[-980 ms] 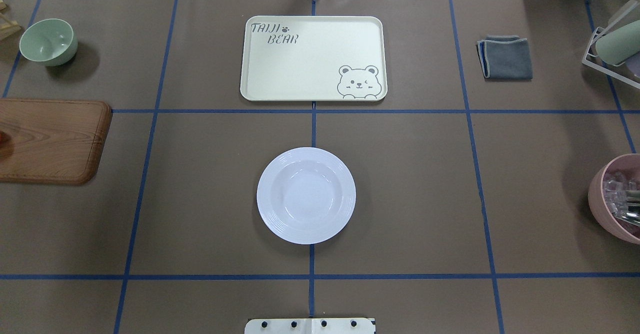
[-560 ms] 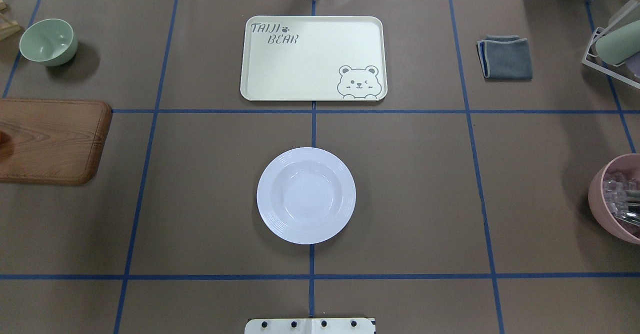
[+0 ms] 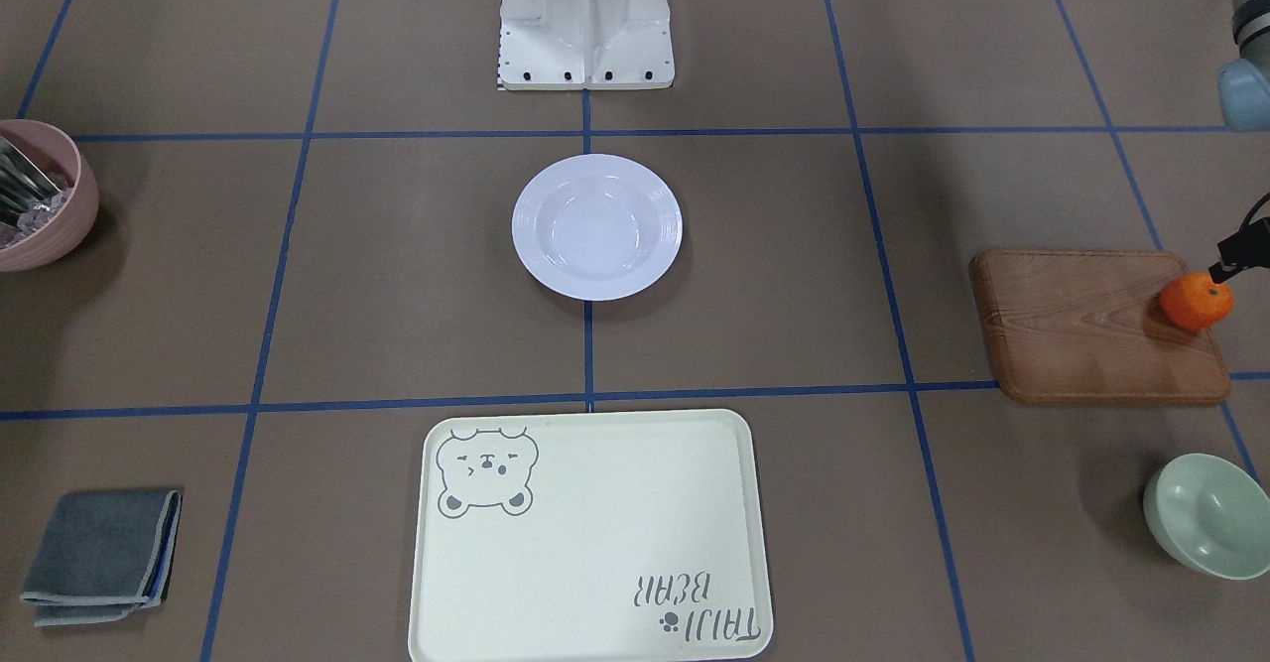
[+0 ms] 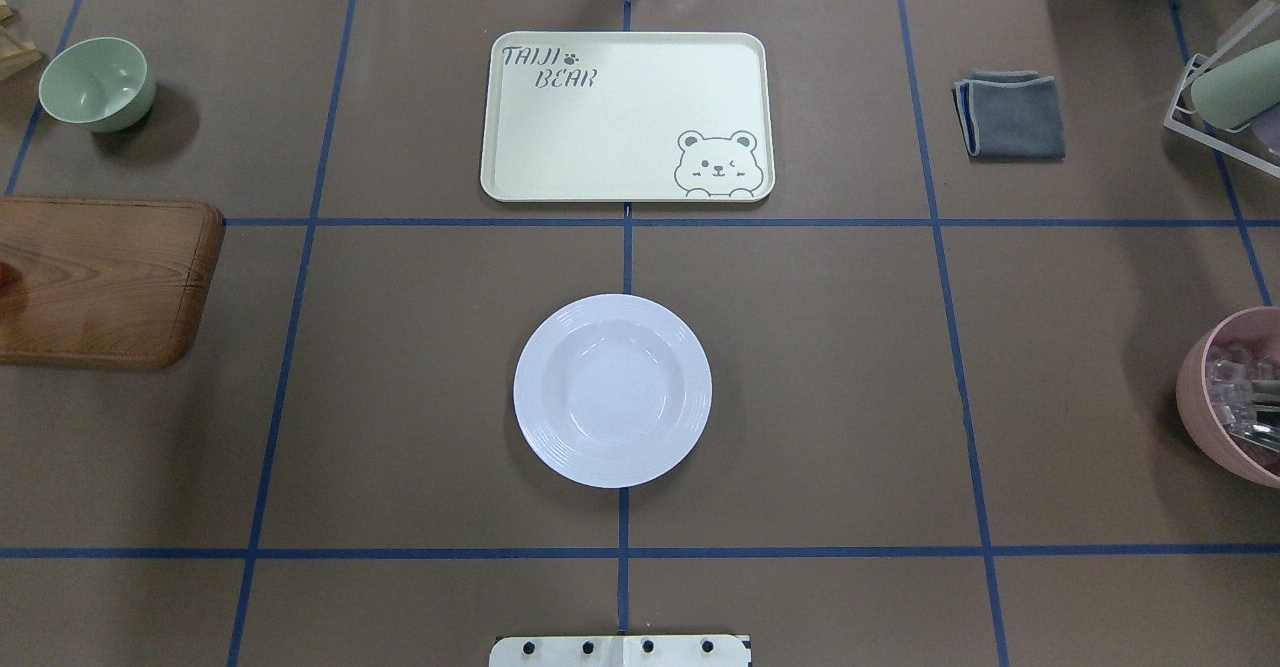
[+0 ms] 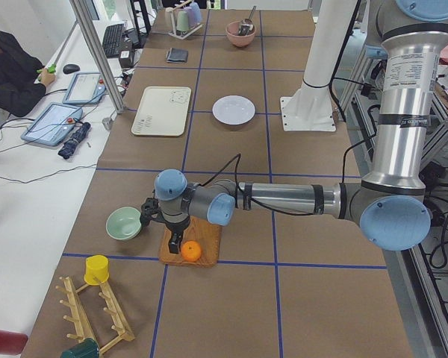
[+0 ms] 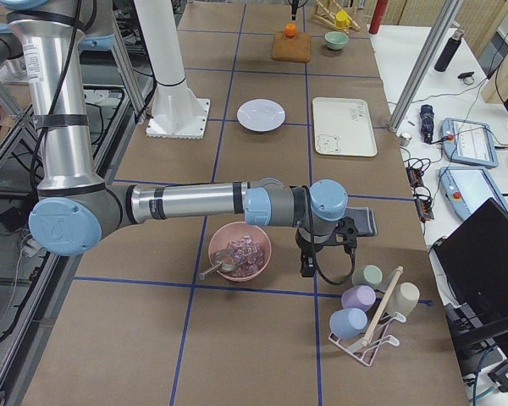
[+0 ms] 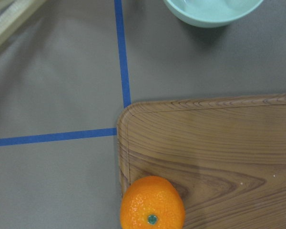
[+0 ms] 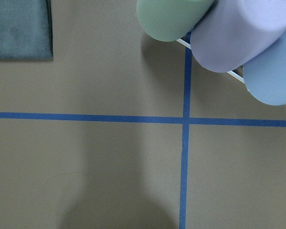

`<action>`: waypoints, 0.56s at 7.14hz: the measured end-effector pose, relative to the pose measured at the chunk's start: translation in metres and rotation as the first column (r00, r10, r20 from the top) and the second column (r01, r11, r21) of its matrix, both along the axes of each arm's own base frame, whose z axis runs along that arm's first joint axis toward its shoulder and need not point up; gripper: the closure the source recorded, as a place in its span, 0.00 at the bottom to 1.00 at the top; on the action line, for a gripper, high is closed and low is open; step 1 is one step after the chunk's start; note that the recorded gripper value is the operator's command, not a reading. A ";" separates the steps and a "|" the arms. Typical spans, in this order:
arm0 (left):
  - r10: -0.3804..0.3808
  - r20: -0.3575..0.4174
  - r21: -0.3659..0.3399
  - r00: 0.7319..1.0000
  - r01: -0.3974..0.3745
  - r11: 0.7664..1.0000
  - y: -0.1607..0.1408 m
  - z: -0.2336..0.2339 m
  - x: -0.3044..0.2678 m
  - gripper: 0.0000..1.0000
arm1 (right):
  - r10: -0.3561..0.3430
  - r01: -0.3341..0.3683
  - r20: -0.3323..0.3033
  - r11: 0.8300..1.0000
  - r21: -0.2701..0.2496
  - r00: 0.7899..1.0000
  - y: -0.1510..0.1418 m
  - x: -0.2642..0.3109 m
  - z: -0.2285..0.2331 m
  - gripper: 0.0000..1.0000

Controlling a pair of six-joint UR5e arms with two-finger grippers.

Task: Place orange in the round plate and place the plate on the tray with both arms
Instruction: 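Grasp the orange on the wooden board with the left gripper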

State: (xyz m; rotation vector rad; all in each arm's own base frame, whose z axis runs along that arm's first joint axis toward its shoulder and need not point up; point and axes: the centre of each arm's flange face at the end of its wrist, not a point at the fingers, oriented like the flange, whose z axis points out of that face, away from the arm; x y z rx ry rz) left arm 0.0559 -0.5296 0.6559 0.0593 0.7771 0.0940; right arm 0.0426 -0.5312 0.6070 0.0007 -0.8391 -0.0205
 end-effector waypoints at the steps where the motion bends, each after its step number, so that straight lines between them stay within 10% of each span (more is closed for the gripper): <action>1: 0.017 0.004 -0.014 1.000 -0.017 1.000 0.000 0.008 0.010 0.02 | -0.001 0.001 0.000 1.000 -0.001 1.000 0.000 -0.001 0.000 0.00; 4: 0.033 0.013 -0.049 0.999 -0.032 0.998 -0.002 0.026 0.018 0.02 | -0.003 0.003 0.001 1.000 0.000 1.000 0.000 -0.001 0.000 0.00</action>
